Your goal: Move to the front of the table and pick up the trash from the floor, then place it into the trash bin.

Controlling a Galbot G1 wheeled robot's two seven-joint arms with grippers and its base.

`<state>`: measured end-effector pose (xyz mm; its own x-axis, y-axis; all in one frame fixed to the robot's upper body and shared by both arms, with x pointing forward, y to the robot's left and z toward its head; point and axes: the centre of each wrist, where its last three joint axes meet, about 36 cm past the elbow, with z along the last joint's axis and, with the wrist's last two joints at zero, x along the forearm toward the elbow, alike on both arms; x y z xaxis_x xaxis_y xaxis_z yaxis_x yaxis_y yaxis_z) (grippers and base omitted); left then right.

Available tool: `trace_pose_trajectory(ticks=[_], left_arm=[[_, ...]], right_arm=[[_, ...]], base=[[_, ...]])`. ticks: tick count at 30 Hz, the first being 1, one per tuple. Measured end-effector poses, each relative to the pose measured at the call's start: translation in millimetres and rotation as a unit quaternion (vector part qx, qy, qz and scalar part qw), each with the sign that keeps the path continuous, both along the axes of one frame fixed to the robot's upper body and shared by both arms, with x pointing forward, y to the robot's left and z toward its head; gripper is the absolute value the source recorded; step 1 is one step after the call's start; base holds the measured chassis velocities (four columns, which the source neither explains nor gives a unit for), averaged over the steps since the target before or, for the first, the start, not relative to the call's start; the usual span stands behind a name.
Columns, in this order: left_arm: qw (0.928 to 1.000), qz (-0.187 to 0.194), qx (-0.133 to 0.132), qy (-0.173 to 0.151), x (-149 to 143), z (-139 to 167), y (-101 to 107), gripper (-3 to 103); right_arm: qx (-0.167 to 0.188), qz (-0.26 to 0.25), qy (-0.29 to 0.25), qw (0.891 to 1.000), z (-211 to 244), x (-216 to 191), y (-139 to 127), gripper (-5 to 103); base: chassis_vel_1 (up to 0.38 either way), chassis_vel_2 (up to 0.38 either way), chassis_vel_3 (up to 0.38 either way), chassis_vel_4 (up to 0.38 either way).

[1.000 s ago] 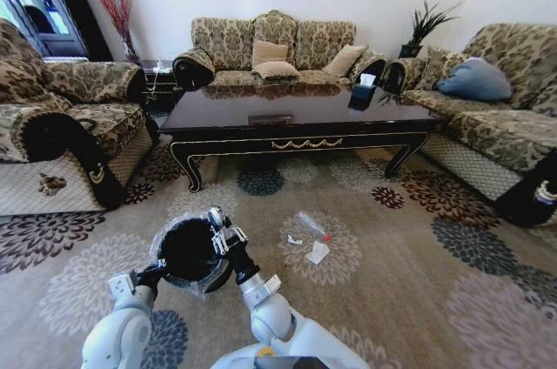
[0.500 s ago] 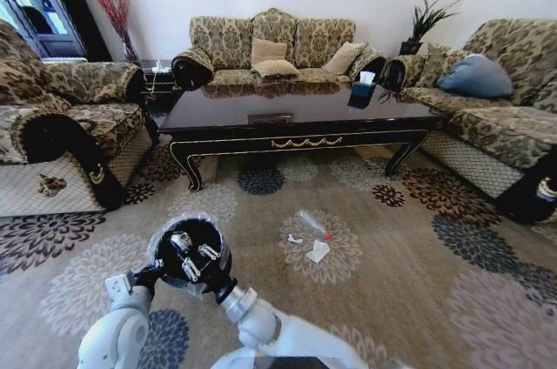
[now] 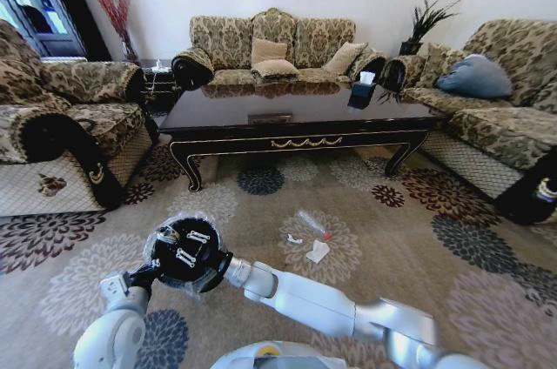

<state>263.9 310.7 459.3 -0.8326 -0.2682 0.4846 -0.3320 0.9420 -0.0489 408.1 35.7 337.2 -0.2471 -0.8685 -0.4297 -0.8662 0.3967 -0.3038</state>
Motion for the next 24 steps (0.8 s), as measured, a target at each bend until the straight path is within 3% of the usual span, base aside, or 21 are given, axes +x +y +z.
trace_pose_trajectory(ticks=[3, 4, 6, 10, 13, 16, 17, 18, 19, 21, 24], left_arm=[[1.0000, 0.000, 0.000, 0.000, 1, -1, 1, 2], [1.0000, 0.000, 0.000, 0.000, 1, -1, 1, 2], [1.0000, 0.000, 0.000, 0.000, 2, -1, 1, 2], [1.0000, -0.001, 0.002, 0.000, 3, -2, 2, 2], [1.0000, -0.001, 0.003, 0.000, 3, -2, 3, 2], [1.0000, 0.002, 0.001, -0.002, 3, -1, 5, 2], [1.0000, 0.002, 0.001, -0.002, 3, -1, 5, 2], [1.0000, 0.005, -0.001, -0.004, 3, -1, 7, 2], [0.9999, 0.011, -0.006, -0.010, 3, 2, 11, 2], [0.9993, 0.027, -0.016, -0.022, 2, 10, 20, 2], [0.9983, 0.044, -0.022, -0.032, 1, 16, 31, 2]], right_arm=[[-0.004, -0.008, -0.001, 1.000, -1, 4, -1, 31], [-0.005, -0.012, -0.002, 1.000, -1, 6, -2, 42], [-0.005, -0.014, -0.003, 1.000, -1, 7, -3, 42], [-0.007, -0.025, -0.003, 1.000, -2, 12, -11, 64], [-0.006, -0.031, 0.000, 1.000, -2, 14, -14, 70], [0.015, -0.060, 0.074, 0.995, 1, 27, -26, 85], [0.015, -0.060, 0.074, 0.995, 1, 27, -26, 85], [0.024, -0.073, 0.100, 0.992, 2, 32, -30, 85], [0.045, -0.102, 0.141, 0.984, 6, 45, -38, 95], [0.074, -0.148, 0.176, 0.970, 8, 67, -55, 99], [0.088, -0.181, 0.182, 0.962, 6, 83, -70, 100]], base=[[0.000, 0.000, 0.000, 0.000], [0.000, 0.000, 0.000, 0.000], [0.000, 0.000, 0.000, 0.000], [0.000, 0.000, 0.000, 0.000], [0.000, 0.000, 0.000, 0.000], [0.000, 0.000, 0.000, 0.000], [0.000, 0.000, 0.000, 0.000], [0.000, 0.000, 0.000, 0.000], [0.000, 0.000, 0.000, 0.000], [0.000, 0.000, 0.000, 0.000], [0.000, 0.000, 0.000, 0.000]])
